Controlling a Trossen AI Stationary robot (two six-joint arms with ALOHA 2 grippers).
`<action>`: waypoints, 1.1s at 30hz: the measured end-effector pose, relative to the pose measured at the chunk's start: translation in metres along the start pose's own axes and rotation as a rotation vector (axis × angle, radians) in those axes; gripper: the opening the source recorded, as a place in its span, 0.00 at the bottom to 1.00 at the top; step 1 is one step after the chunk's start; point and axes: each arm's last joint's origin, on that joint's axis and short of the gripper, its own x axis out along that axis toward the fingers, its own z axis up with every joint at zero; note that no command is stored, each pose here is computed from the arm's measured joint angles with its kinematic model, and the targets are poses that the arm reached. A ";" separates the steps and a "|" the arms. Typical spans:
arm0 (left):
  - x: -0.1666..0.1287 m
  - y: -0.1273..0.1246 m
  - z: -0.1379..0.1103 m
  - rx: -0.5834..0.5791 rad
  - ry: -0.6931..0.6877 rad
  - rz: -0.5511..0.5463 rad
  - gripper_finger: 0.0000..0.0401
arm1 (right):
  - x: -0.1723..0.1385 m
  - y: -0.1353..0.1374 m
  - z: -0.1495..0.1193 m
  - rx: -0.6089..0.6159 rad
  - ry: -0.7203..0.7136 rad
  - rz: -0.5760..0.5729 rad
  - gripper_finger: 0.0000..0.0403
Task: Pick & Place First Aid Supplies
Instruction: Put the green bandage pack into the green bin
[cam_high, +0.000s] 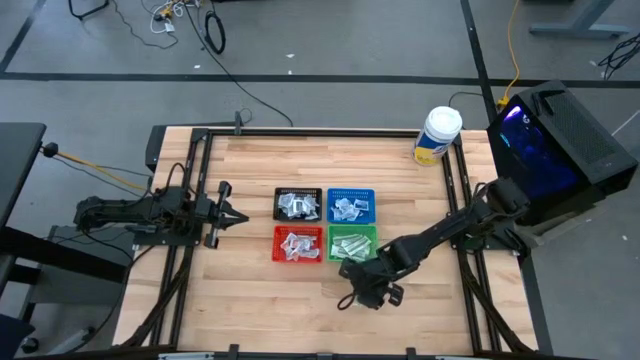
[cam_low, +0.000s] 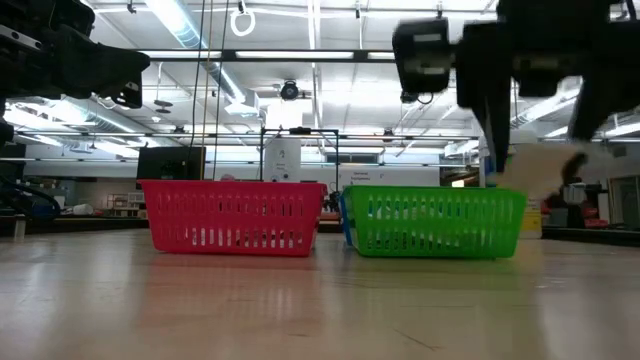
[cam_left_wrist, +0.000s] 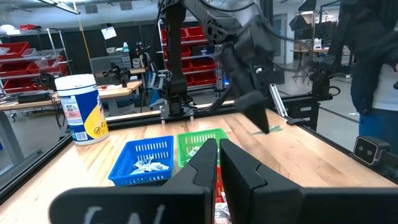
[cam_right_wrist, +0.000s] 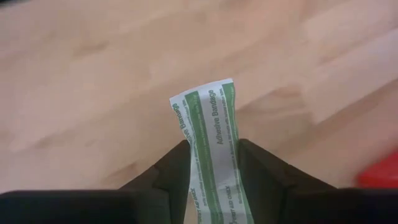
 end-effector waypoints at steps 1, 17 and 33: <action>0.000 0.000 0.000 0.000 0.000 0.000 0.06 | -0.003 -0.001 0.002 -0.004 -0.021 -0.014 0.33; 0.000 0.000 0.000 0.000 0.000 0.000 0.06 | -0.064 -0.033 -0.002 0.215 -0.101 -0.382 0.33; 0.000 0.000 0.000 0.000 0.000 0.000 0.06 | -0.068 -0.049 -0.048 0.778 0.063 -0.427 0.33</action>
